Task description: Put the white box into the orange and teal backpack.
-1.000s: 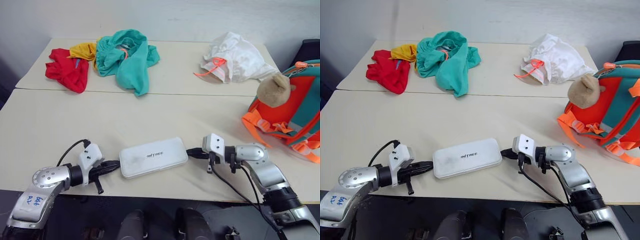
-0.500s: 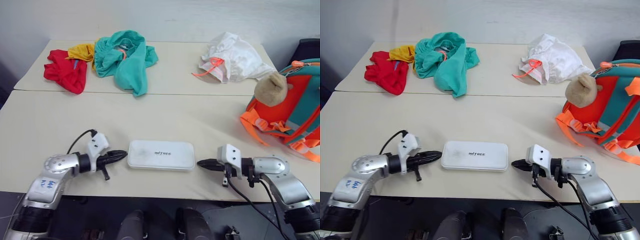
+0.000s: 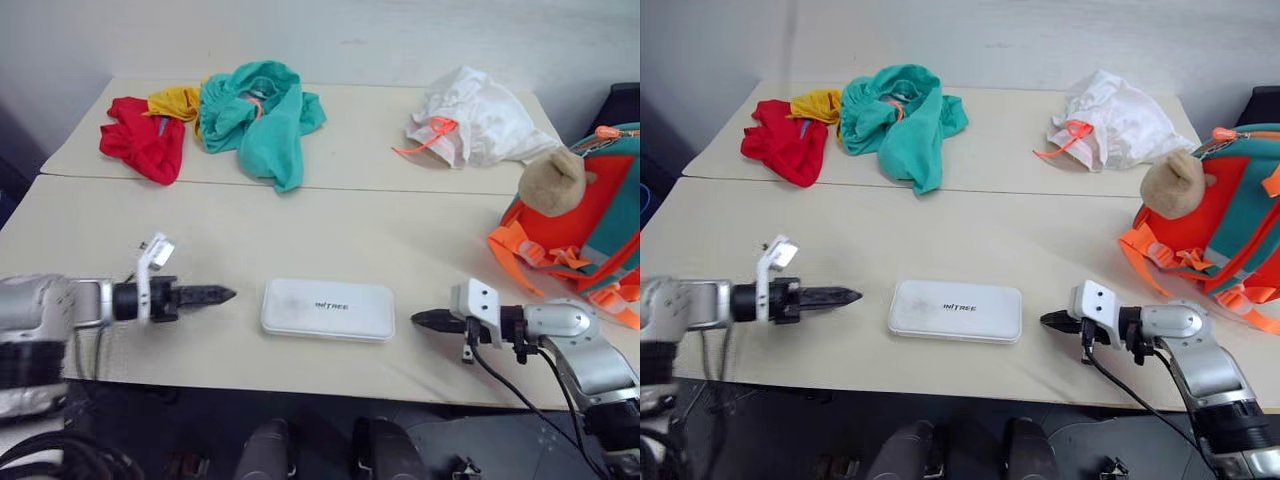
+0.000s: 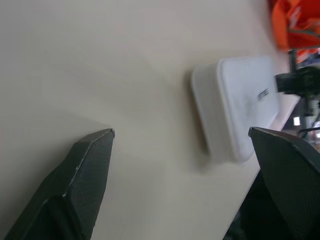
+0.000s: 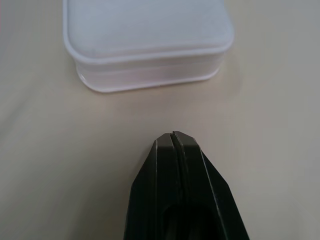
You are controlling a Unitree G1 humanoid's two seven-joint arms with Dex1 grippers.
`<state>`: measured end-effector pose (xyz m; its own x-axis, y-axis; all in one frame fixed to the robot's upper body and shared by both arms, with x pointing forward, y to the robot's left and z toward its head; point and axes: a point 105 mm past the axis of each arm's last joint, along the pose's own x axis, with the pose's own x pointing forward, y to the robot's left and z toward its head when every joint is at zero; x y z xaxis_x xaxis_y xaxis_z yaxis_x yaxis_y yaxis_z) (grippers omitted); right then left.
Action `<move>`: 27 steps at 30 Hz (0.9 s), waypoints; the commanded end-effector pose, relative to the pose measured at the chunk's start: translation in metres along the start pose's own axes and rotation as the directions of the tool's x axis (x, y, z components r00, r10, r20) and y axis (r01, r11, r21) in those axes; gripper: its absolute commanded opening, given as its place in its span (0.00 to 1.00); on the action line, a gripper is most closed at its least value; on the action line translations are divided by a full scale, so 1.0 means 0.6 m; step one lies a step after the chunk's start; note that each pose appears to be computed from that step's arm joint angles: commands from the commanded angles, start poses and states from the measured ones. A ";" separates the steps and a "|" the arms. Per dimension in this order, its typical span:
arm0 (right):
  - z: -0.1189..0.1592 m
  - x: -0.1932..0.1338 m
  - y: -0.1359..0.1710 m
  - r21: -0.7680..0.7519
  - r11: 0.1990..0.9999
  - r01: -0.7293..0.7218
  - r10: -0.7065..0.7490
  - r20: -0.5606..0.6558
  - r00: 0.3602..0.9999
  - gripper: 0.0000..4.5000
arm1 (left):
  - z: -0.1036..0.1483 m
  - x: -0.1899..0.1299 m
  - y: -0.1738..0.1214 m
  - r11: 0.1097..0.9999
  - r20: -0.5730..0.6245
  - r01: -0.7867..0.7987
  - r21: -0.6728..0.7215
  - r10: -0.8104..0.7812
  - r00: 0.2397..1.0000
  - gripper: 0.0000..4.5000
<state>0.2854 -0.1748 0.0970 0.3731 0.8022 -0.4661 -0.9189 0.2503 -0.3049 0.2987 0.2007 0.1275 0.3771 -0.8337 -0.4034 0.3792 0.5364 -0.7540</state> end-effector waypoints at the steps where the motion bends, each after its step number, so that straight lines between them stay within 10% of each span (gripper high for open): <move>1: 0.013 0.015 0.001 -0.041 0.999 -0.030 0.031 0.019 0.999 0.00 | -0.004 0.030 -0.003 0.997 -0.061 0.007 -0.080 -0.012 0.998 0.98; 17: 0.056 0.073 0.016 -0.064 0.995 -0.073 0.079 0.095 0.992 0.00 | -0.035 0.095 -0.032 0.971 -0.192 0.132 -0.200 -0.171 0.966 0.98; 27: 0.053 0.026 0.026 0.021 0.996 -0.086 0.081 0.156 0.984 0.00 | -0.048 0.067 -0.053 0.966 -0.195 0.198 -0.168 -0.229 0.954 0.31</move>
<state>0.2800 -0.1343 0.0961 0.2853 0.8715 -0.3988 -0.9473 0.1932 -0.2555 0.2809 0.1391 0.1212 0.0976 -0.9545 -0.2819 0.2975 0.2983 -0.9069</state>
